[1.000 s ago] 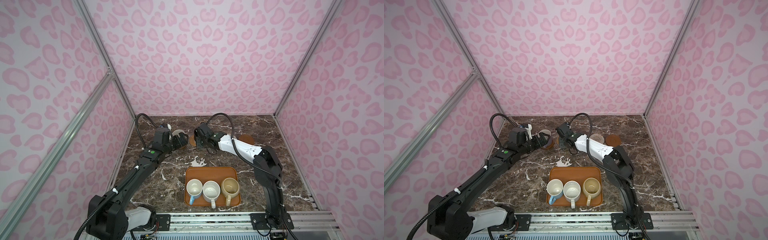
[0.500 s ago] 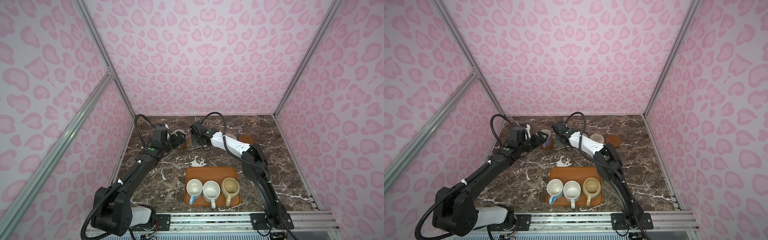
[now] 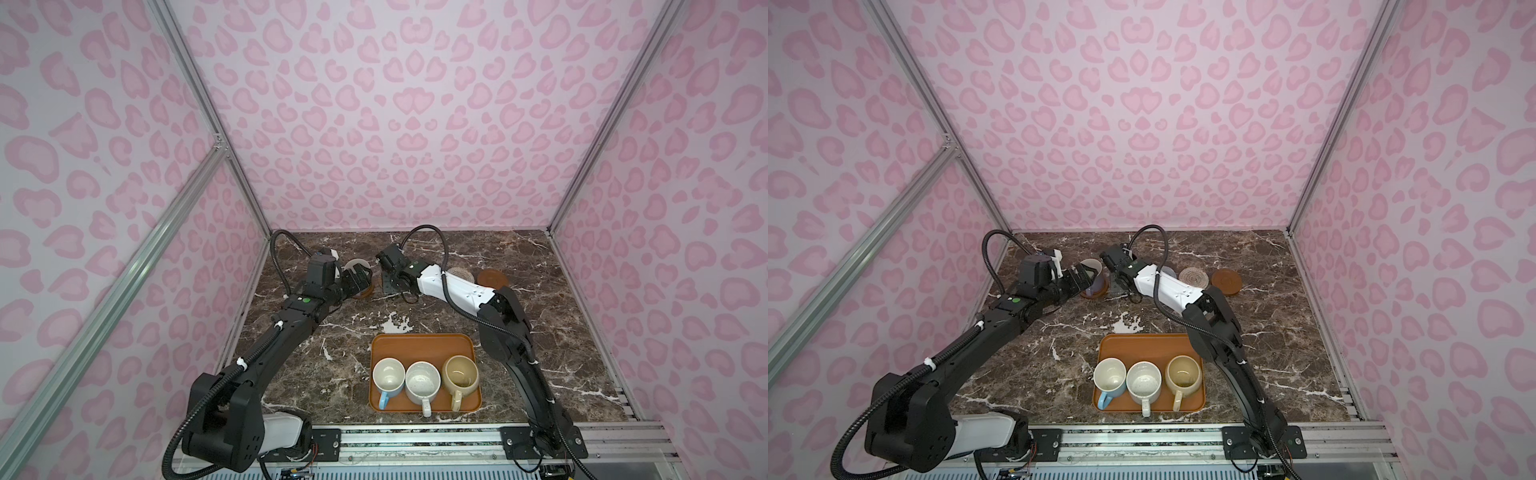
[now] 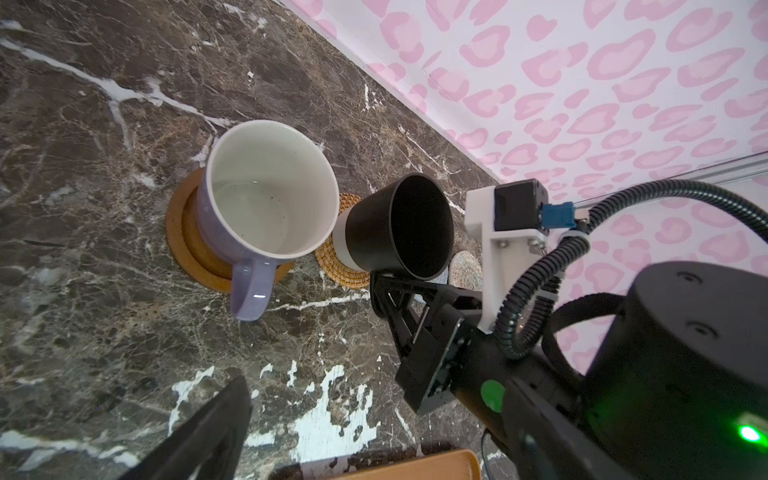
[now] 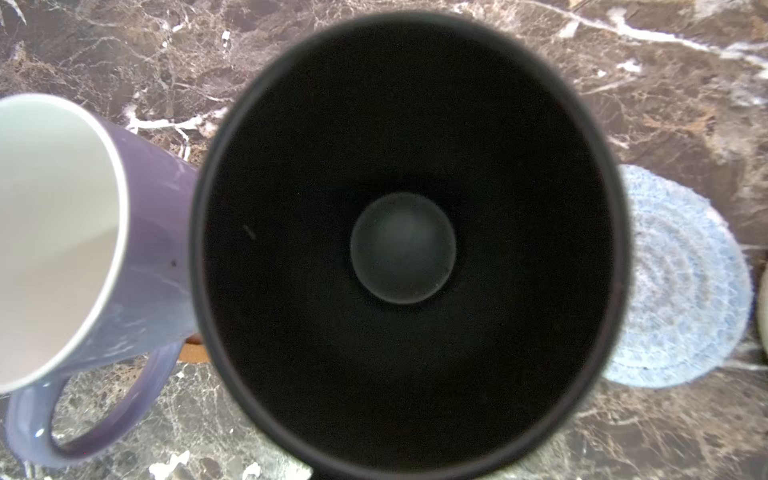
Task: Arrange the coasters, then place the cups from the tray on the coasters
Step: 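Lift the black mug with the right gripper and carry it toward the rattan coaster, then lower the black mug onto the rattan coaster and open the right gripper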
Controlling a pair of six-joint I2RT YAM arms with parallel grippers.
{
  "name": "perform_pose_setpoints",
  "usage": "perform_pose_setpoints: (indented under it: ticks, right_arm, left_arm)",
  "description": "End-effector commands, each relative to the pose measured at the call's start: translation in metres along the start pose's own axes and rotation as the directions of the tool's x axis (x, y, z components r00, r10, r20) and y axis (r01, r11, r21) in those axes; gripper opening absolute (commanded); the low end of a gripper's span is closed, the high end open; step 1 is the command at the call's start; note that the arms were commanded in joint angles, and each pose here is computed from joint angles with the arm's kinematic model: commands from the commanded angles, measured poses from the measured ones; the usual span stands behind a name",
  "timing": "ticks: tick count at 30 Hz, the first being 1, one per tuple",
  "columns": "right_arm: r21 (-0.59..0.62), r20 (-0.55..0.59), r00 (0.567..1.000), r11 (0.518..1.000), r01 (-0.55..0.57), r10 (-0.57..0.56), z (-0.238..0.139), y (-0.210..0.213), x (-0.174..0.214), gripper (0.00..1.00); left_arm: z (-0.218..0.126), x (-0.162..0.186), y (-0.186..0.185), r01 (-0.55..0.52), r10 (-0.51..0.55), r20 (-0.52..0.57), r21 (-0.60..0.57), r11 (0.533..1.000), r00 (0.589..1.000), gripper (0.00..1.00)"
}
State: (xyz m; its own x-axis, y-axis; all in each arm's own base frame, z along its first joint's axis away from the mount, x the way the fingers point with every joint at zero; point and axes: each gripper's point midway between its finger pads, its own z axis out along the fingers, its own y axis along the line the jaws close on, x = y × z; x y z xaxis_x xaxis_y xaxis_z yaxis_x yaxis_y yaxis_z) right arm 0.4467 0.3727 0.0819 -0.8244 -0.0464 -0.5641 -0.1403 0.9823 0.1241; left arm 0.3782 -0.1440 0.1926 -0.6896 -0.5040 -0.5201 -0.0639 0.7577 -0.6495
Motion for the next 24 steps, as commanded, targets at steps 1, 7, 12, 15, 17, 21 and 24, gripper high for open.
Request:
perform_pose_setpoints:
  ticks: [1,7,12,15,17,21,24]
  right_arm:
    - [0.016,-0.022,1.0,1.0,-0.008,0.008,0.002,-0.005,0.007,0.0]
    - [-0.025,-0.051,0.999,0.999,-0.02,0.019,0.002,0.0,0.009,0.18]
    - [-0.053,-0.06,0.998,0.998,-0.02,0.017,-0.002,0.006,0.009,0.34]
    - [-0.041,-0.052,0.999,0.999,-0.014,0.012,-0.006,0.005,0.007,0.35]
    - [-0.026,-0.045,0.999,1.0,-0.012,0.011,-0.009,0.002,0.006,0.35]
    - [-0.013,-0.045,0.999,1.0,-0.009,0.008,-0.011,-0.001,0.006,0.35]
    - [-0.02,-0.032,0.999,1.0,-0.009,0.009,-0.02,0.0,0.002,0.36]
  left_arm:
    - [-0.004,-0.005,-0.007,-0.007,0.007,0.022,0.029,1.0,1.0,0.96]
    - [-0.006,-0.004,-0.007,-0.01,0.01,0.022,0.029,1.0,1.0,0.96]
    - [-0.007,-0.002,-0.005,-0.01,0.009,0.022,0.026,1.0,1.0,0.96]
    - [-0.008,-0.002,-0.005,-0.009,0.008,0.021,0.029,1.0,1.0,0.96]
    - [-0.009,-0.001,-0.005,-0.01,0.009,0.023,0.029,1.0,1.0,0.96]
    - [-0.011,-0.001,-0.005,-0.008,0.007,0.025,0.03,1.0,1.0,0.96]
    - [-0.011,0.0,-0.006,-0.01,0.009,0.021,0.035,0.999,1.0,0.96]
